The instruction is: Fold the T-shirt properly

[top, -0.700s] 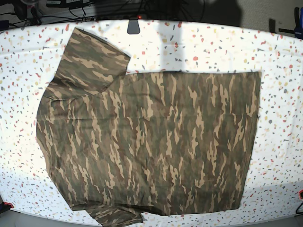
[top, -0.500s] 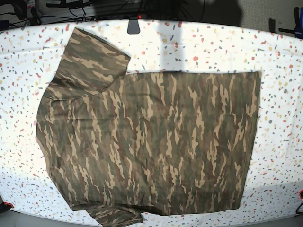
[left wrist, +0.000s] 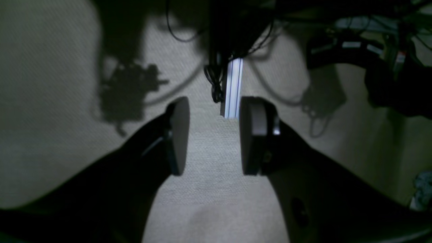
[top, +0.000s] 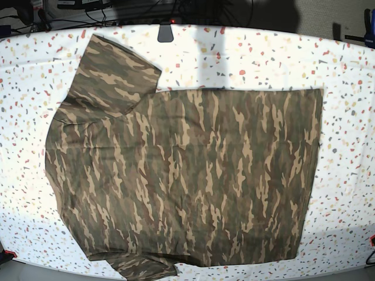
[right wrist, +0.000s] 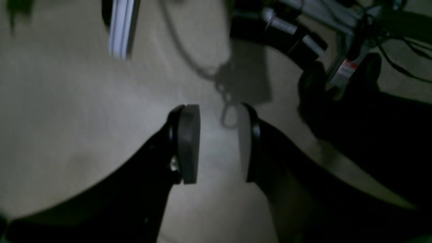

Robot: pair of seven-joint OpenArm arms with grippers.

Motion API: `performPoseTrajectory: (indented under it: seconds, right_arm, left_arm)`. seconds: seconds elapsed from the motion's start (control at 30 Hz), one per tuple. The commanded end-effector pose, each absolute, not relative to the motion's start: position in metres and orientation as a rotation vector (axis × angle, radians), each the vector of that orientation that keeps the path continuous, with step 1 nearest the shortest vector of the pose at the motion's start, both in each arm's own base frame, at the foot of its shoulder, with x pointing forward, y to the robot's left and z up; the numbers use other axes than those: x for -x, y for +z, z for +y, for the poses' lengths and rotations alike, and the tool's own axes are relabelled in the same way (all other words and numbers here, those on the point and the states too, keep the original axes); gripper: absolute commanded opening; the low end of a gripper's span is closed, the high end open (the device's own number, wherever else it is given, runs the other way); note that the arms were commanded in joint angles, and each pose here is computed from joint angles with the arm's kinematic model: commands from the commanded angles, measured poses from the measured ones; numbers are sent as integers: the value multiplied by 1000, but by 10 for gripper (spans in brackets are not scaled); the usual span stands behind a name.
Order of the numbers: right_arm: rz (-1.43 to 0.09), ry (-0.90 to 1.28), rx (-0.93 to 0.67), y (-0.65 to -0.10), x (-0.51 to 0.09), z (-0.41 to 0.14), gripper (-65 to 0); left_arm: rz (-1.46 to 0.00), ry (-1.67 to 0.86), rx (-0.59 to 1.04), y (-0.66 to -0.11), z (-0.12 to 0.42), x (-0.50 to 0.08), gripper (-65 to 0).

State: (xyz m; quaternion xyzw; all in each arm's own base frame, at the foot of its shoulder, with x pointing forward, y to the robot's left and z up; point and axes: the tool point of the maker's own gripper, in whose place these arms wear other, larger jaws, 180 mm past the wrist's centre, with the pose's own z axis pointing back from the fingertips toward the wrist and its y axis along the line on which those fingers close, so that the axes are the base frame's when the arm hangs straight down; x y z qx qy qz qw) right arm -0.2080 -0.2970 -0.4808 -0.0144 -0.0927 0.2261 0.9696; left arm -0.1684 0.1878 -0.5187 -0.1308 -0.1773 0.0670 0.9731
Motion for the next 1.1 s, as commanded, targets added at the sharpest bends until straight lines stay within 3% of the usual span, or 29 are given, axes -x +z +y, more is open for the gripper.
performPoseTrajectory:
  seconds: [0.0, 0.27, 0.7, 1.07]
  right_arm:
    - [-168, 448, 33, -473, 219, -300, -453]
    - [-269, 407, 10, -446, 191, -282, -453]
    - [-604, 383, 29, -408, 55, -258, -453]
    - [-774, 385, -22, -374, -2, -226, -453]
  left_arm:
    - [-348, 138, 261, -512, 191, 179, -405]
    - [-321, 126, 263, -499, 191, 195, -406]
    - [-565, -19, 355, -428, 161, 113, -406]
    - [-708, 29, 209, -386, 218, 59, -405]
